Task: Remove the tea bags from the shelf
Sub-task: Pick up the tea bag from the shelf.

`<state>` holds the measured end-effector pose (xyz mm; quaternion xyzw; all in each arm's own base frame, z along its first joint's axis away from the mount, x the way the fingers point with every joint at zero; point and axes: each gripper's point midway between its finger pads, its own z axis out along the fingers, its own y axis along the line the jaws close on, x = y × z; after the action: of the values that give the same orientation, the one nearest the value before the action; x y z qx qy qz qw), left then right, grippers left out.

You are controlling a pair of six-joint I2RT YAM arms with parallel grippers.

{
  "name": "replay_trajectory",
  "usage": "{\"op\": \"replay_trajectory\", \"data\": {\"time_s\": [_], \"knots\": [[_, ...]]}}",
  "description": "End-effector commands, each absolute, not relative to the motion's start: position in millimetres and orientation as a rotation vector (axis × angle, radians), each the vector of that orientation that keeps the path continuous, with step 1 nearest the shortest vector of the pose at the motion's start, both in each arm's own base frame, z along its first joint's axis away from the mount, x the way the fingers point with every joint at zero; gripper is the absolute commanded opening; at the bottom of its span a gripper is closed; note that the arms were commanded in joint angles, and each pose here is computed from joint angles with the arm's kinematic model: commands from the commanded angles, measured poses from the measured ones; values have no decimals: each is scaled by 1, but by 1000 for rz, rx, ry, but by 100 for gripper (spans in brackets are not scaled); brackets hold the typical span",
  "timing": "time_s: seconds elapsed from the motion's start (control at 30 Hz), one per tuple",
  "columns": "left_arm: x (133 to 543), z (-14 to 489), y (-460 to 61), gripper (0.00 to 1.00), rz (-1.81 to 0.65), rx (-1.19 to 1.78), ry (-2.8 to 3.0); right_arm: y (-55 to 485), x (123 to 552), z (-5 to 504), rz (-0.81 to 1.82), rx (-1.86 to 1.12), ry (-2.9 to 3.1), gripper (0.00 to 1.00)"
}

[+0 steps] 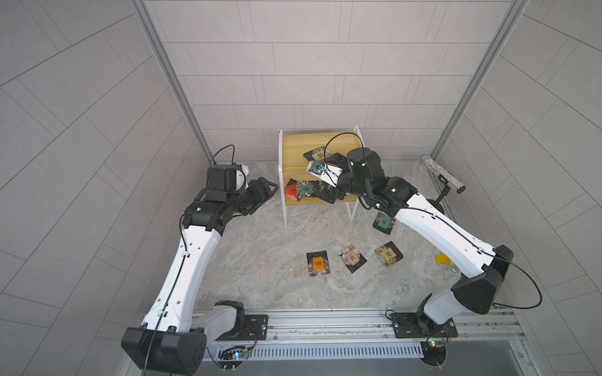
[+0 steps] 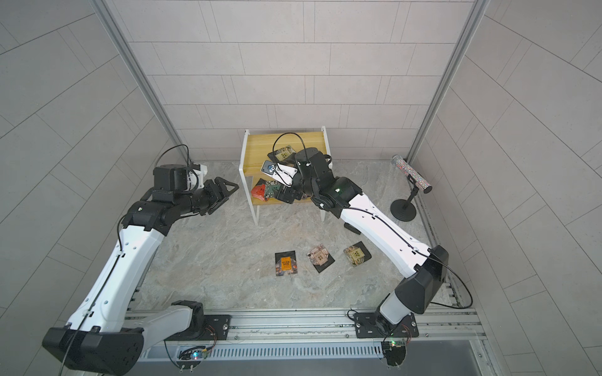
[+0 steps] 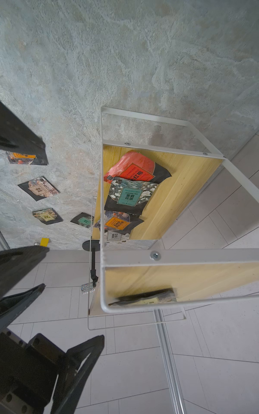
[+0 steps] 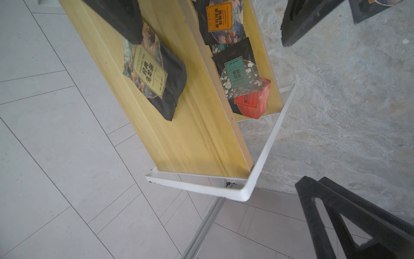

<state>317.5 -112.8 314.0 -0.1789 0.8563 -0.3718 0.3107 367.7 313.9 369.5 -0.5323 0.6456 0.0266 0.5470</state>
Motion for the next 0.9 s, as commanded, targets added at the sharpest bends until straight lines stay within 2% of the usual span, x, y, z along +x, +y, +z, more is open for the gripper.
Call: {"op": "replay_trajectory", "data": {"time_s": [0.0,0.3,0.53,0.87], "knots": [[317,321,-114,72,-987,-449,2237,317,378,372,31,-1283,1515,99],[318,313,-111,72,-961,-467,2250,326,406,360,7,-1273,1557,98],[317,307,-109,71,-944,-474,2257,324,405,348,7,-1283,1591,82],[320,302,-110,71,-958,-491,2258,313,390,349,9,-1283,1605,66]]}}
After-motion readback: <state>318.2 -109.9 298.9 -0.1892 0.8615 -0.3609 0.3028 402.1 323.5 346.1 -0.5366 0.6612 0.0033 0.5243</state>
